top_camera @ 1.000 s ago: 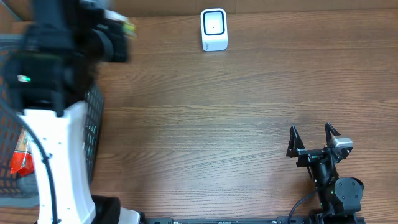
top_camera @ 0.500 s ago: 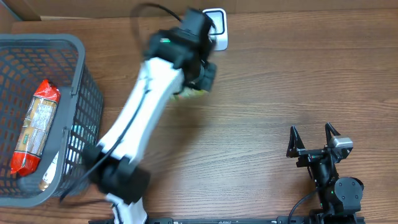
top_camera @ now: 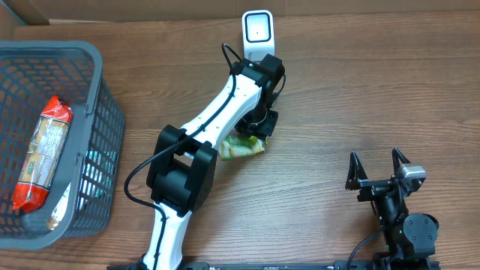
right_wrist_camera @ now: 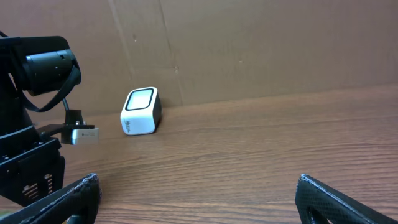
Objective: Scan the item barcode
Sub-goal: 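Lift the snack bag out and drop it on the table center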
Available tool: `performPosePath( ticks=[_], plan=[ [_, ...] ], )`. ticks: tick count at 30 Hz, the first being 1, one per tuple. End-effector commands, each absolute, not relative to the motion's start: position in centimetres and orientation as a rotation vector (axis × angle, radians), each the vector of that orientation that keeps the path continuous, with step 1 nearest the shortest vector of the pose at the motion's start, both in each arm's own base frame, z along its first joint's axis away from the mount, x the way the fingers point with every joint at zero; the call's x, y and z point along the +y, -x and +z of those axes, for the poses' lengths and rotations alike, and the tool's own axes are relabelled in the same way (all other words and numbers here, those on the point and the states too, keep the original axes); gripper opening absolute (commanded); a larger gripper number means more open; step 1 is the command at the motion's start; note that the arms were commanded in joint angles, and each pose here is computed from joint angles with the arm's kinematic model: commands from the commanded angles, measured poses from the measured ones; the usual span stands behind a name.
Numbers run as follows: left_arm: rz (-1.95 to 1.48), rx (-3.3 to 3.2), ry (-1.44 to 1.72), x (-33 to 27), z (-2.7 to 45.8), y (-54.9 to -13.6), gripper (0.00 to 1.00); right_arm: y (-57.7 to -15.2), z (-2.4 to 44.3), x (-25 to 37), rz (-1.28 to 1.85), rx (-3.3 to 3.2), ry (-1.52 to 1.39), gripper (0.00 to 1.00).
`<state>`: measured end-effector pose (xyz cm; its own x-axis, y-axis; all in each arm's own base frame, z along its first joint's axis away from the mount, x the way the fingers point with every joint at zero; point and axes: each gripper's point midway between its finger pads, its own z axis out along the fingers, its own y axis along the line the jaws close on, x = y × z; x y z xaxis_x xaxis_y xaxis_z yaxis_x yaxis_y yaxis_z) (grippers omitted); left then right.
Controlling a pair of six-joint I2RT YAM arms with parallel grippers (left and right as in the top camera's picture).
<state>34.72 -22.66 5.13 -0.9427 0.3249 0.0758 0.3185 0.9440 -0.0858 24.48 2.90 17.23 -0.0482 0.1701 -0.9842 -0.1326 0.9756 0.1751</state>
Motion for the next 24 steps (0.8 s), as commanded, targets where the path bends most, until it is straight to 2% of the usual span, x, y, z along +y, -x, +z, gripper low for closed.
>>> performPosePath(
  ticks=[1, 6, 12, 16, 18, 24],
  plan=[
    [0.144, -3.056, 0.484, -22.7, 7.3, -35.9, 0.47, -24.5, 17.1, 3.0, 0.249, 1.595, -0.03, 1.0],
    [0.202, -3.15, 0.476, -22.7, 13.4, -38.2, 0.48, -24.5, 17.1, 3.0, 0.249, 1.596, -0.03, 1.0],
    [0.308, -3.344, 0.514, -22.0, 23.5, -39.8, 0.47, -24.5, 17.1, 3.0, 0.249, 1.596, -0.03, 1.0],
    [0.332, -3.539, 0.479, -19.2, 30.7, -39.8, 0.49, -24.5, 17.1, 3.0, 0.249, 1.596, -0.03, 1.0],
    [0.362, -3.635, 0.444, -17.5, 34.1, -39.3, 0.56, -24.5, 17.1, 3.0, 0.249, 1.595, -0.03, 1.0],
    [0.282, -3.877, 0.153, -9.4, 41.4, -36.9, 0.59, -24.5, 17.1, 3.0, 0.249, 1.595, -0.029, 1.0]
  ],
)
